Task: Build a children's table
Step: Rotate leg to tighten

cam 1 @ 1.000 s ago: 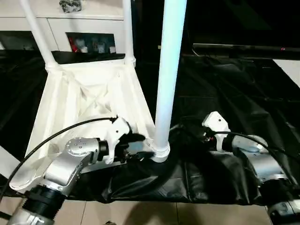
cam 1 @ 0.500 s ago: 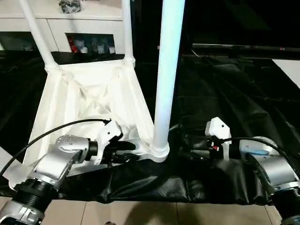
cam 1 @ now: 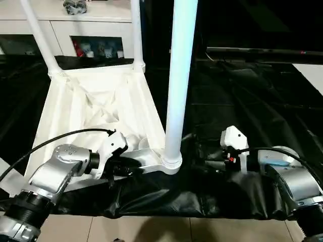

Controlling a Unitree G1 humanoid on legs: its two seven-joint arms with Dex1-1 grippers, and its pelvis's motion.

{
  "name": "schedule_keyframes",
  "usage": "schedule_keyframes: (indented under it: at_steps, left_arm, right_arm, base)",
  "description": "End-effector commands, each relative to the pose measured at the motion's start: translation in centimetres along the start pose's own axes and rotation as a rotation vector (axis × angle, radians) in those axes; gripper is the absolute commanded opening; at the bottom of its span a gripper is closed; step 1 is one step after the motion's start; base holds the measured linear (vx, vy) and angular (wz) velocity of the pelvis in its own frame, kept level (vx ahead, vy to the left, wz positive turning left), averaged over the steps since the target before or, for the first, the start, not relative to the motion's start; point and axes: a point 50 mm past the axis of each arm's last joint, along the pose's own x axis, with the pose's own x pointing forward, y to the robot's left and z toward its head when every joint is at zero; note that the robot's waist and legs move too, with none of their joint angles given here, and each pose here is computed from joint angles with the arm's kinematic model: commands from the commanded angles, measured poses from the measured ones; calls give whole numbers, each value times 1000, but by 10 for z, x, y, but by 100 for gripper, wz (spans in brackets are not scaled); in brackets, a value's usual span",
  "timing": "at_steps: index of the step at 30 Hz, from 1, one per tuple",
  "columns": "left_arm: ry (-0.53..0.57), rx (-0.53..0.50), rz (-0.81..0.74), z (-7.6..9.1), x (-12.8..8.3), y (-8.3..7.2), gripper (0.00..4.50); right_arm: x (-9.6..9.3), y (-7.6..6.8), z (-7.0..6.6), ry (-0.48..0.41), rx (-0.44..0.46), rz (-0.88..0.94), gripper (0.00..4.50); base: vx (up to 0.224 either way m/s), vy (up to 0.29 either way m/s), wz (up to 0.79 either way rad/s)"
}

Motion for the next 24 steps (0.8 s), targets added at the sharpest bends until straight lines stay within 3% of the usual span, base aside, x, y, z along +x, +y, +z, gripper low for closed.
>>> schedule_keyframes:
  at_steps: [1, 10, 16, 24]
  left_arm:
    - [29, -2, 14, -3, 1, -1, 67]
    - [-29, 71, 90, 12, 12, 6, 5]
    - [-84, 83, 49, 21, 24, 5, 5]
    - [-80, 84, 54, 21, 26, 9, 0]
  right_arm:
    - [3, 2, 4, -9, -3, 17, 450]
    - [25, 5, 10, -38, -7, 17, 450]
    - [43, -10, 15, -62, -15, -122, 450]
    - [49, -20, 16, -60, -11, -170, 376]
  base:
    - [0, 0, 0]
    - [0, 0, 0]
    - [0, 0, 0]
    - [0, 0, 0]
